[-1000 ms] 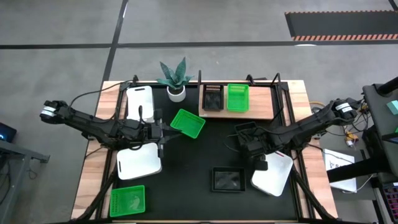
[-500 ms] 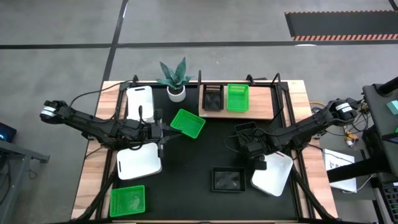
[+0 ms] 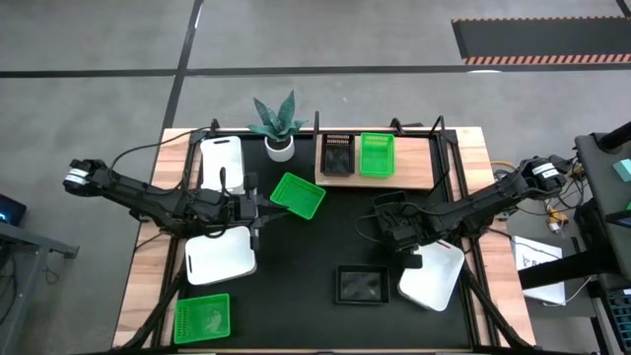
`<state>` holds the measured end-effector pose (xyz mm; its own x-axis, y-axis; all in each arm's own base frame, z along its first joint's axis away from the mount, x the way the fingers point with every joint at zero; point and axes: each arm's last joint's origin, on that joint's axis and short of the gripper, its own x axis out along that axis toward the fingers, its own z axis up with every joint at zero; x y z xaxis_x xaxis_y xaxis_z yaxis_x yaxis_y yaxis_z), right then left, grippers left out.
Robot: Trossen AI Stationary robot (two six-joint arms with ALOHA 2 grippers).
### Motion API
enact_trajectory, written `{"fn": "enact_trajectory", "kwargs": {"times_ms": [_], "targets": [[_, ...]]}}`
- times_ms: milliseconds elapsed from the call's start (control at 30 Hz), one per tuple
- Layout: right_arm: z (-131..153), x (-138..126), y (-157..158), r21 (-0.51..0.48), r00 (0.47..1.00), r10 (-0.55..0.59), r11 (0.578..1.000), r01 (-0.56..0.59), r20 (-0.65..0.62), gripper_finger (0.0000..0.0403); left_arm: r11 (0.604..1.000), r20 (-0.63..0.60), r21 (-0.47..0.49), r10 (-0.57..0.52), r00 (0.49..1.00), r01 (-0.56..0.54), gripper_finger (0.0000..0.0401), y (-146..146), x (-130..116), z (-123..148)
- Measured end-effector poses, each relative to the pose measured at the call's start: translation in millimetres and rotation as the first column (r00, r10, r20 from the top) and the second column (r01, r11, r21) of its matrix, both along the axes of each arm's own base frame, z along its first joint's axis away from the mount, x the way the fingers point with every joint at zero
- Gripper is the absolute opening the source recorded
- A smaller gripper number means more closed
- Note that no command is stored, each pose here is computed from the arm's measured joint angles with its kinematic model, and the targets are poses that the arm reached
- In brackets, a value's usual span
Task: Stack baskets on shelf by color
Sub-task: Stack the top black bin on the black bin on the shelf
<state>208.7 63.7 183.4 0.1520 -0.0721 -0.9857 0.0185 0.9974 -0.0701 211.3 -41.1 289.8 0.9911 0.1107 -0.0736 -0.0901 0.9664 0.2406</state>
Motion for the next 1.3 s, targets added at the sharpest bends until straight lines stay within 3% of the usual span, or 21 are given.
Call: {"fn": "enact_trajectory", "kwargs": {"times_ms": [100,367,767,1033,1300], "targets": [[0.1,1.5,0.5,0.001,1.000,0.022,1.000,-0.022,0.014,0.0016,1.000,0.000,0.000,0.000,1.000,0.000,0.0041,0.0,0.0,0.0],[16.8,11.7,3.8,0.022,0.997,0.016,1.000,-0.018,0.072,0.0013,1.000,0.000,0.000,0.000,1.000,0.000,0.0041,-0.1,0.0,0.0],[88.9,42.6,13.9,0.099,0.951,-0.009,0.995,-0.023,0.310,0.0013,1.000,-0.001,0.000,0.000,1.000,0.000,0.0041,0.0,0.0,-0.1],[129.6,64.5,17.5,-0.004,0.900,0.040,0.999,-0.042,0.434,0.0012,1.000,-0.002,0.000,0.000,1.000,0.000,0.0041,0.0,0.0,-0.2],[150.2,97.8,1.3,-0.190,0.922,0.019,0.980,0.059,0.386,0.0012,1.000,-0.008,0.002,0.000,1.000,0.000,0.0041,0.0,-0.1,-0.8]]}}
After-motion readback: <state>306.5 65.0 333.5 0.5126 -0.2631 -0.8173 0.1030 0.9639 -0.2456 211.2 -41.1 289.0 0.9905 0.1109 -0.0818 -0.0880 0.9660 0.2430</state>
